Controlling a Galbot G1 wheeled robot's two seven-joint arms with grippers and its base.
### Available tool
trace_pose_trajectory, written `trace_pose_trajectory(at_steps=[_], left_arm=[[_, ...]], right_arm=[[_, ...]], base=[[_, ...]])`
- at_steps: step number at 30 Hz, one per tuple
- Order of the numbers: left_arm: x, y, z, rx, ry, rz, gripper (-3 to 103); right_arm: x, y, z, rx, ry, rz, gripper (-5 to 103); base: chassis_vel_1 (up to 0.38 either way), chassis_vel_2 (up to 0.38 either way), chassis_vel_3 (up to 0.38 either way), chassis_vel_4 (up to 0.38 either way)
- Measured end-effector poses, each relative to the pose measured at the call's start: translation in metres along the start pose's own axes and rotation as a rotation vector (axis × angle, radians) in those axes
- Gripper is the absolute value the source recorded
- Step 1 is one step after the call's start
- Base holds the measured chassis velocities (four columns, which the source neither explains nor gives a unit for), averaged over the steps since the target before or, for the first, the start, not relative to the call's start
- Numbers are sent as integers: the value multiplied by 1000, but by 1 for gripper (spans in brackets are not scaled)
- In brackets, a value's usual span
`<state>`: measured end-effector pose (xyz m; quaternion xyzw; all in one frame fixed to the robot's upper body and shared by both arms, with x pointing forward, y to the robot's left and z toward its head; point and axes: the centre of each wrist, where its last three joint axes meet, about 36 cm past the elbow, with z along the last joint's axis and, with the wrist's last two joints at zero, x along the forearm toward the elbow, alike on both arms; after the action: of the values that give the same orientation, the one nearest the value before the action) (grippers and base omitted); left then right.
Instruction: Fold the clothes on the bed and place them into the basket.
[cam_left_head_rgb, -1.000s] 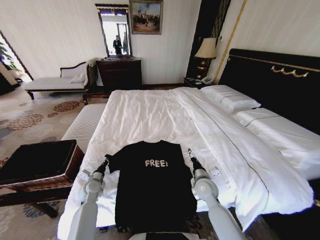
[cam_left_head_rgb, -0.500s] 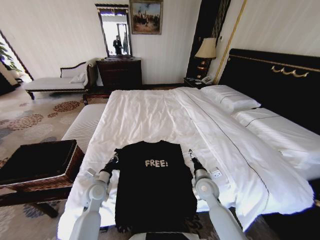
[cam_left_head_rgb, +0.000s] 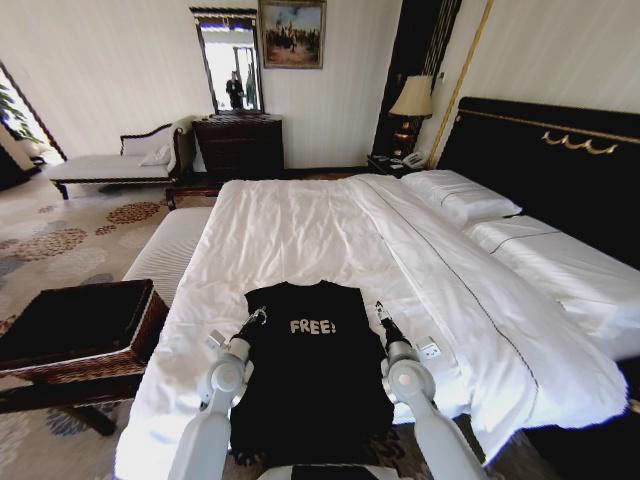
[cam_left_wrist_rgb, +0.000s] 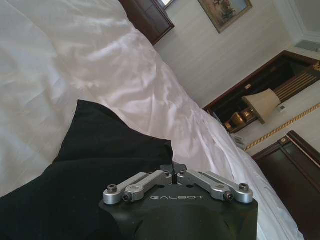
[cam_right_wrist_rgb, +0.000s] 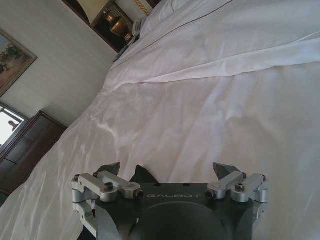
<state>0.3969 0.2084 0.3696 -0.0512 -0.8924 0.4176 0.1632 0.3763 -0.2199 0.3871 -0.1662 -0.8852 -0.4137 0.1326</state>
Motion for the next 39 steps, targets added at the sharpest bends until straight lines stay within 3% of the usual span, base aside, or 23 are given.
trace_pose_trajectory(at_steps=[5, 11, 13, 17, 21, 22, 24, 25, 28, 30, 32, 34, 39], left_arm=[[-8, 2, 7, 18, 9, -11, 0], [-11, -2, 11, 78, 14, -21, 0], [-4, -5, 12, 98, 25, -17, 11], [15, -9, 9, 110, 34, -3, 22], [41, -8, 7, 91, 40, -2, 38], [48, -6, 7, 83, 41, -6, 38], [60, 1, 7, 62, 38, -25, 48], [60, 1, 7, 62, 38, -25, 48], [73, 11, 9, 42, 21, -63, 65], [77, 12, 9, 39, 19, -69, 65], [82, 13, 10, 27, 12, -77, 76], [87, 12, 9, 25, 5, -80, 86], [98, 9, 8, 40, -5, -99, 98]], right_arm=[[0, 0, 4, 7, 0, 6, 100], [-1, 3, 8, 13, 2, 6, 100], [-1, 3, 9, 14, 5, 6, 100], [-2, 3, 11, 17, 8, 8, 100], [-2, 2, 13, 17, 12, 10, 100], [-2, 2, 13, 17, 13, 10, 100], [-3, 3, 14, 17, 14, 8, 100], [-3, 3, 14, 17, 14, 8, 100], [-3, 4, 13, 15, 15, 5, 100], [-3, 3, 13, 15, 15, 6, 100], [-3, 1, 12, 14, 14, 12, 100], [-3, -1, 11, 14, 12, 18, 100], [-2, -4, 10, 13, 8, 25, 100]], base=[[0, 0, 0, 0], [0, 0, 0, 0], [0, 0, 0, 0], [0, 0, 0, 0], [0, 0, 0, 0], [0, 0, 0, 0], [0, 0, 0, 0], [0, 0, 0, 0], [0, 0, 0, 0], [0, 0, 0, 0], [0, 0, 0, 0], [0, 0, 0, 0], [0, 0, 0, 0]])
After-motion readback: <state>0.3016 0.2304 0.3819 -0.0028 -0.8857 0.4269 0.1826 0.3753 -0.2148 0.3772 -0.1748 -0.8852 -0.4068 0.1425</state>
